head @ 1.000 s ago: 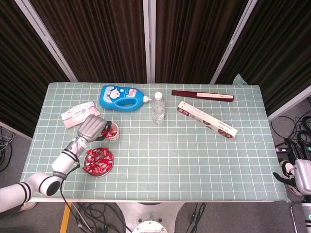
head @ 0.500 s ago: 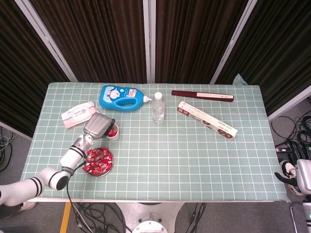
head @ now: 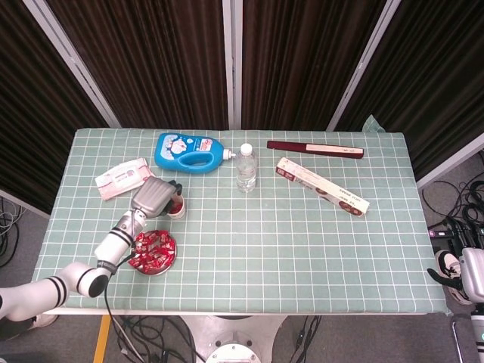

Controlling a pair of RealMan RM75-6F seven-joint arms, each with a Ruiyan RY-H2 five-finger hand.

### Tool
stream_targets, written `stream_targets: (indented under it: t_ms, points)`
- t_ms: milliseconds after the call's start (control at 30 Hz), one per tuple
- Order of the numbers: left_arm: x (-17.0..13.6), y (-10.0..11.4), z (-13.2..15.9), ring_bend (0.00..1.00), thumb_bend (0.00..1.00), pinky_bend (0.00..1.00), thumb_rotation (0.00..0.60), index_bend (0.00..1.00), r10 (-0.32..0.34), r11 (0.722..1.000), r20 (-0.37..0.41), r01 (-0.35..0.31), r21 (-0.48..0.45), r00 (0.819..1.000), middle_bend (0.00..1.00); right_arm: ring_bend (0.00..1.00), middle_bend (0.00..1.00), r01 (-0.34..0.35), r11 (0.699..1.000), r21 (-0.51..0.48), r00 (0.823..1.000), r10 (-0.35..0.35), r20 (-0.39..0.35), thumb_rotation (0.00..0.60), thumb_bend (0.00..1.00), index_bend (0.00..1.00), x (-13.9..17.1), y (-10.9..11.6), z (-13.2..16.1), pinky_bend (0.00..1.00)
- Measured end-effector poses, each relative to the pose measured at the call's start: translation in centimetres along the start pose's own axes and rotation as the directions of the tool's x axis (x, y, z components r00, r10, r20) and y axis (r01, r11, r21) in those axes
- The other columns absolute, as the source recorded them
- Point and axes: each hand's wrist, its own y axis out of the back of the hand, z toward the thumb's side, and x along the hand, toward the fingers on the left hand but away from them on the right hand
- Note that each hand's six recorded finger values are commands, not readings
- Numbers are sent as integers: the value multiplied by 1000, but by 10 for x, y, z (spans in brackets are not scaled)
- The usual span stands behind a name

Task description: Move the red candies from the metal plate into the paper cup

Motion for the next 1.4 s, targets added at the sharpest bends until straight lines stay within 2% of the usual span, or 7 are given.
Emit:
stream_targets:
  t_ms: [167,333,567,800,900,1200,1400]
  points:
    - [-4,3,0,879,453,1000,600,400,10,1000,2,-10,0,1000,434,0,116,1,1000,-2,1000,-1,-3,600,34,0,0,0,1,303]
    - [-18,15,-9,876,413,1000,600,398,63,997,-28,-65,-39,998,434,0,117,3,1000,-3,1000,-3,-7,600,33,0,0,2,2,304]
    - [-69,12,-36,877,368,1000,600,461,117,989,-90,-124,-76,989,493,0,117,4,1000,-2,1000,-4,-23,600,33,0,-1,1,7,306]
    - [-120,-29,-25,877,301,1000,600,470,36,998,-37,-38,-50,999,499,0,117,6,1000,-2,999,-6,-35,600,33,0,-1,2,11,308]
    - [-130,-44,-14,878,294,1000,600,466,6,999,-13,-7,-52,1000,499,0,117,4,1000,-1,999,-4,-39,600,33,0,-1,2,12,308]
    - [-126,-82,4,878,296,1000,600,466,-79,997,0,79,-22,997,499,0,117,5,1000,-2,999,-5,-40,600,33,0,0,3,13,309]
    - [-122,-94,1,878,297,1000,600,469,-103,994,-22,104,36,994,507,0,117,5,1000,-2,999,-5,-36,600,33,0,0,3,12,309]
